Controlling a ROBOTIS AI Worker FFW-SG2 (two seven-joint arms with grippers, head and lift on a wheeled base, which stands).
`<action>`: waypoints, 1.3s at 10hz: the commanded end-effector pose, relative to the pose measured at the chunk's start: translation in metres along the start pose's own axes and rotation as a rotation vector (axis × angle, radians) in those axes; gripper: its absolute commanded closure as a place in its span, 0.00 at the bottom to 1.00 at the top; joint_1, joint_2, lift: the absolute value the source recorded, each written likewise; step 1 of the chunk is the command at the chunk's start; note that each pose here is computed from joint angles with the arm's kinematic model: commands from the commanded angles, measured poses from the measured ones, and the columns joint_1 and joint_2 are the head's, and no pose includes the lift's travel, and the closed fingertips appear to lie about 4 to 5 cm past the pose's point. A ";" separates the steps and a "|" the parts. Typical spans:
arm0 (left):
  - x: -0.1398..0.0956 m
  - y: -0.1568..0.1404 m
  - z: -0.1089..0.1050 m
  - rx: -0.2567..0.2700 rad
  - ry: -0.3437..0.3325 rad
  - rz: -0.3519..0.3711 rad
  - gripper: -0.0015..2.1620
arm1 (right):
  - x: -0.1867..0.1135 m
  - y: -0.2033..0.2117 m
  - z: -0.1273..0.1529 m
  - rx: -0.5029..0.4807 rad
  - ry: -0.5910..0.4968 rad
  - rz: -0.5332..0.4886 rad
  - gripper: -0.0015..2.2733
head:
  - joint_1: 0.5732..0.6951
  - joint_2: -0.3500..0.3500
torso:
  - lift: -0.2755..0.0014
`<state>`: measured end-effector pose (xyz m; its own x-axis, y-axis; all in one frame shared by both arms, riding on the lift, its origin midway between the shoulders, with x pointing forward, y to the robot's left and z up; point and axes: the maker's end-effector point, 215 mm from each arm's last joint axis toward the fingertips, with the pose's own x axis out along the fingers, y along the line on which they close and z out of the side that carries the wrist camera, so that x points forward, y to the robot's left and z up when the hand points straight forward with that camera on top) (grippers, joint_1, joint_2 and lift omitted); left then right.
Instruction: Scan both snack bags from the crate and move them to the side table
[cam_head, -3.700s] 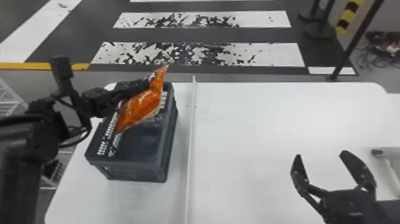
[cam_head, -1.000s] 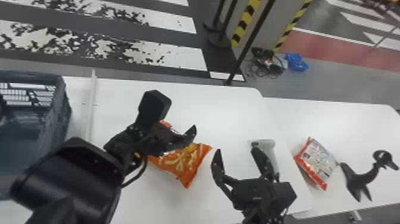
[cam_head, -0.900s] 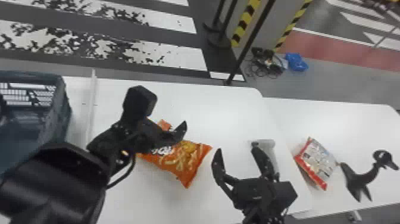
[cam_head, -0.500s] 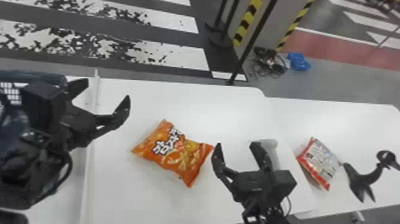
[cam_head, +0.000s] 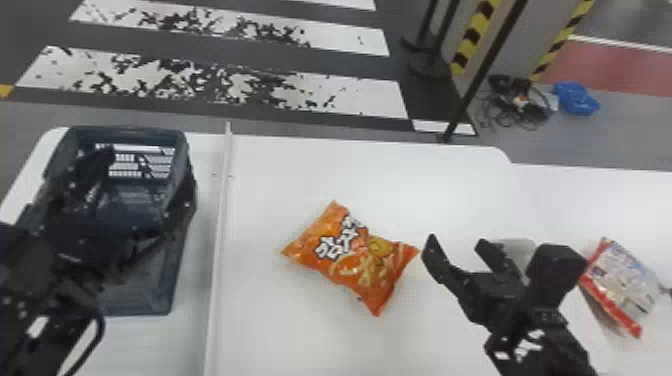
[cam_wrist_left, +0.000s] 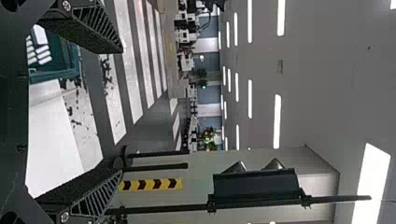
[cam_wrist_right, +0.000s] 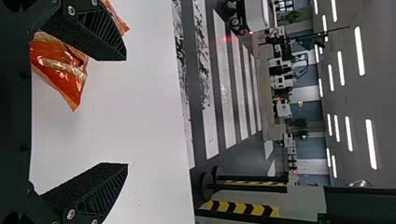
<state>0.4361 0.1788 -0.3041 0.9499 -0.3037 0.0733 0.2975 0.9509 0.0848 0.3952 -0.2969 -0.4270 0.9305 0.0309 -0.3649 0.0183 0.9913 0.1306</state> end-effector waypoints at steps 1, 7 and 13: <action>-0.026 0.012 -0.001 0.005 -0.005 0.034 0.04 | 0.001 -0.002 -0.033 0.139 0.196 0.058 0.07 | 1.00 0.27 | 0.72; -0.071 0.024 -0.022 -0.005 0.046 0.083 0.04 | -0.005 0.002 -0.034 0.328 0.337 0.162 0.06 | 1.00 0.31 | 0.72; -0.074 0.021 -0.027 -0.011 0.057 0.075 0.04 | 0.029 0.041 -0.059 0.429 0.496 0.285 0.06 | 1.00 0.42 | 0.72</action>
<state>0.3757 0.2227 -0.3335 0.9731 -0.2290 0.0256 0.2268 0.9714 0.0706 0.3963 -0.2509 -0.4847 0.6533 0.4274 -0.6250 0.0369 0.8065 0.5901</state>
